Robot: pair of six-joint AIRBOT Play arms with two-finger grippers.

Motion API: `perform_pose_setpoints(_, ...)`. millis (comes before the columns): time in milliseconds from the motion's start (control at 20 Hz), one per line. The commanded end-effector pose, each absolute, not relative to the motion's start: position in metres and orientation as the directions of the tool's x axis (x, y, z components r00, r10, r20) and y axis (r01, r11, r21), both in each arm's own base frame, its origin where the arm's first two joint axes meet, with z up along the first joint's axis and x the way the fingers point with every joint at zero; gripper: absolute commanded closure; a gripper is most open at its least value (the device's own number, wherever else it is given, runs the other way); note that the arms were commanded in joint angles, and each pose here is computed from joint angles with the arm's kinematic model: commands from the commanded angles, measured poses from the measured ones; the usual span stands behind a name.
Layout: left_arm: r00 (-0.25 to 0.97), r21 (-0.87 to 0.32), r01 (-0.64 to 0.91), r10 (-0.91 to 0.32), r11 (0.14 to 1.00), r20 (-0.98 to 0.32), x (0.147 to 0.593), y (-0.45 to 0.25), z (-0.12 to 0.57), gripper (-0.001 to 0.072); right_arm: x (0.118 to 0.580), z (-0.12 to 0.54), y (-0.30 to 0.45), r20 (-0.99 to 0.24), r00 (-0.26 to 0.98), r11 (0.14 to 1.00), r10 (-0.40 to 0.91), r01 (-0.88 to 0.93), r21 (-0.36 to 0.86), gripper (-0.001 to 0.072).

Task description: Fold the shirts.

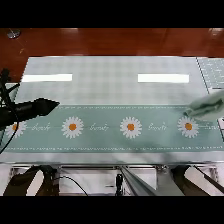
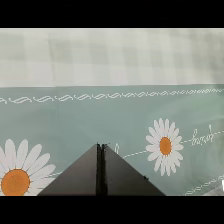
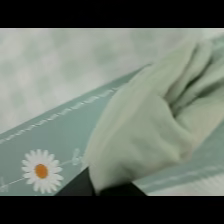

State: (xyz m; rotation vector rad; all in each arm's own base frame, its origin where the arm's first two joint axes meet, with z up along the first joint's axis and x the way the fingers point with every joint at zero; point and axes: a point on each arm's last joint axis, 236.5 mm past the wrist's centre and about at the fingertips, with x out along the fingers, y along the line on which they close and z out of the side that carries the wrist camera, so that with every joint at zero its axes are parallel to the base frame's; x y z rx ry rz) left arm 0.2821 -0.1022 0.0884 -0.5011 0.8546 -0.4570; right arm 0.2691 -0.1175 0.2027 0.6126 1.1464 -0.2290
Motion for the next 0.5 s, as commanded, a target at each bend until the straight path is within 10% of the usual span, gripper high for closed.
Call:
perform_pose_setpoints(0,0.586,-0.581,0.174,-0.558,0.795,-0.588,0.285,-0.100,0.089,0.0689,0.161,0.157,-0.168,-0.983,0.163,0.651,-0.085,0.756,0.069,0.0677)
perform_pose_setpoints(250,0.595,-0.577,0.174,-0.552,0.798,-0.584,0.287,-0.099,0.090,0.0689,0.033,0.139,-0.187,-0.947,-0.186,0.290,-0.263,0.920,-0.262,0.0675)
perform_pose_setpoints(300,0.594,-0.568,0.185,-0.552,0.802,-0.585,0.287,-0.099,0.090,0.0689,0.020,0.132,-0.185,-0.937,-0.241,0.243,-0.253,0.922,-0.303,0.0586)
perform_pose_setpoints(400,0.596,-0.565,0.186,-0.550,0.804,-0.585,0.288,-0.098,0.089,0.0688,0.026,0.118,-0.178,-0.950,-0.233,0.276,-0.208,0.918,-0.285,0.0079)
perform_pose_setpoints(450,0.600,-0.566,0.180,-0.546,0.805,-0.585,0.290,-0.097,0.088,0.0686,0.033,0.114,-0.180,-0.957,-0.209,0.299,-0.201,0.917,-0.263,0.0084)
